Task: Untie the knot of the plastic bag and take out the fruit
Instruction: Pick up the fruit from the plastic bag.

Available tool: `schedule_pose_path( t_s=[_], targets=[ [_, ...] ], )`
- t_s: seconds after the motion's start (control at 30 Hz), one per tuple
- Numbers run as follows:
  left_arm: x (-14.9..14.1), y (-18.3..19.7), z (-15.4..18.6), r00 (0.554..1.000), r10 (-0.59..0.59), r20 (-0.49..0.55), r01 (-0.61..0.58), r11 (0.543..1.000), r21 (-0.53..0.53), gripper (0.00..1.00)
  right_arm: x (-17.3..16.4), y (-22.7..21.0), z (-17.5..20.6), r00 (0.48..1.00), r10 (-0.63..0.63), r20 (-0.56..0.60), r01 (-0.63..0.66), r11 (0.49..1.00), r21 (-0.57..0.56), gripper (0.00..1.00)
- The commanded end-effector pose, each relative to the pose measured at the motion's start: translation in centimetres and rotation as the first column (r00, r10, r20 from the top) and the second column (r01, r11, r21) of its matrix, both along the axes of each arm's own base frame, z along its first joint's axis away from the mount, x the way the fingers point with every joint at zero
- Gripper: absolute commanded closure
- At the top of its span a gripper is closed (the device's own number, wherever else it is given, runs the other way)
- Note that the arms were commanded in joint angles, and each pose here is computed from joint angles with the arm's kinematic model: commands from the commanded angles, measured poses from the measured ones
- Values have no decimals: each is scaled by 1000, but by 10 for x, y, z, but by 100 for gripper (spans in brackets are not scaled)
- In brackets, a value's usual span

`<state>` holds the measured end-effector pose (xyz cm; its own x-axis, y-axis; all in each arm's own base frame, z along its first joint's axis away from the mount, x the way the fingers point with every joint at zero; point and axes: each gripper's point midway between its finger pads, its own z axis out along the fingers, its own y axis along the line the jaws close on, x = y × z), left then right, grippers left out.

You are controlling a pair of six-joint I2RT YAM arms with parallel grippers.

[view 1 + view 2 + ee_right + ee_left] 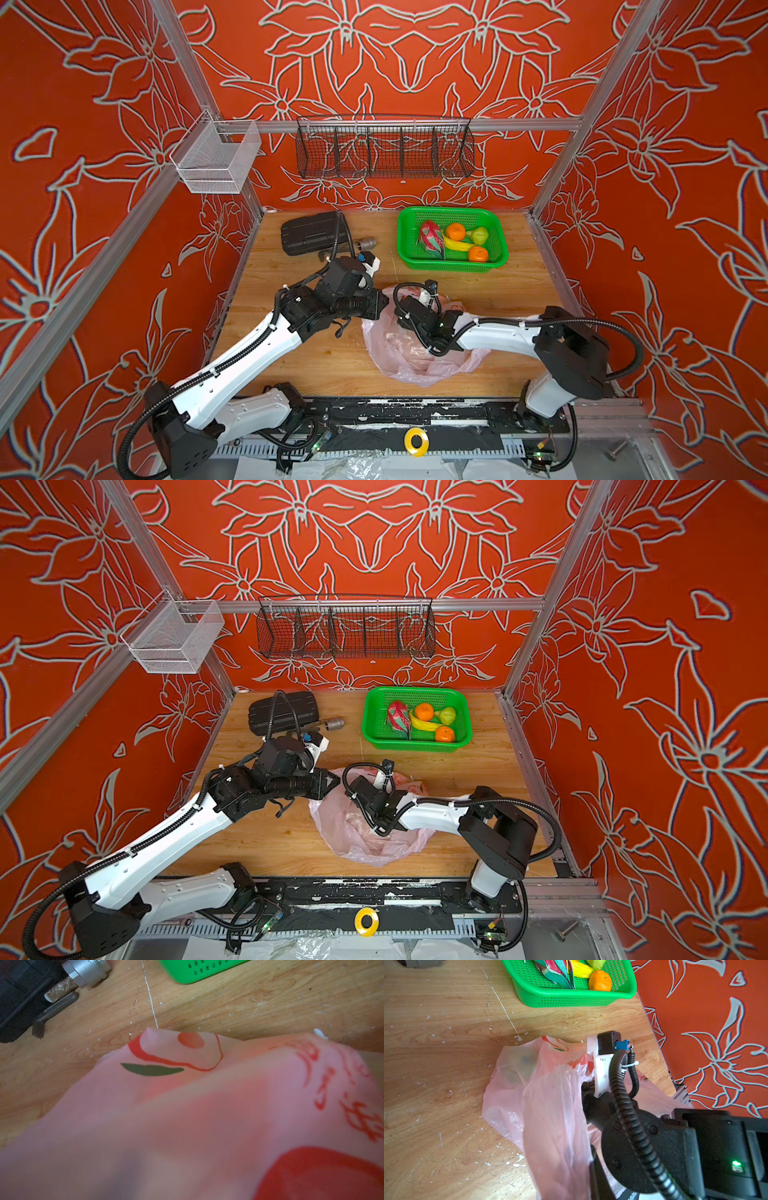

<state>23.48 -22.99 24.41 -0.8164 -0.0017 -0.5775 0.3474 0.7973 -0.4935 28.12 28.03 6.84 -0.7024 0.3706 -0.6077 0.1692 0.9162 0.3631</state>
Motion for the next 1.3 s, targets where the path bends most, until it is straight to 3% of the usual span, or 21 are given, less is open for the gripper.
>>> schedule_pose_path(
  t_s=[0.0, 0.17, 0.27, 0.73, 1.0, 1.27],
  targets=[
    [-2, 2, 11, 1000, -8, 21, 8, 1000, -14, 85, 12, -1, 4, 998, -55, 23, 55, 998, 5, 30],
    [-4, 4, 12, 1000, -13, 26, 13, 1000, -2, 85, 21, 2, 1, 999, -51, 9, 51, 998, 28, 17],
    [-4, 4, 14, 999, -12, 34, 12, 1000, -6, 85, 27, 0, 3, 997, -70, 22, 70, 997, 13, 17],
    [-8, 10, 12, 999, -9, 38, 9, 1000, 3, 85, 36, -11, -13, 998, -64, 1, 64, 997, -41, 44],
    [-8, 10, 10, 999, -4, 33, 4, 1000, 3, 85, 28, -6, -12, 1000, 22, -17, -23, 999, -46, 58],
    [-4, 7, 7, 1000, -4, 31, 4, 1000, 11, 82, 4, 1, 7, 993, 112, -27, -111, 993, 35, 59]
  ],
)
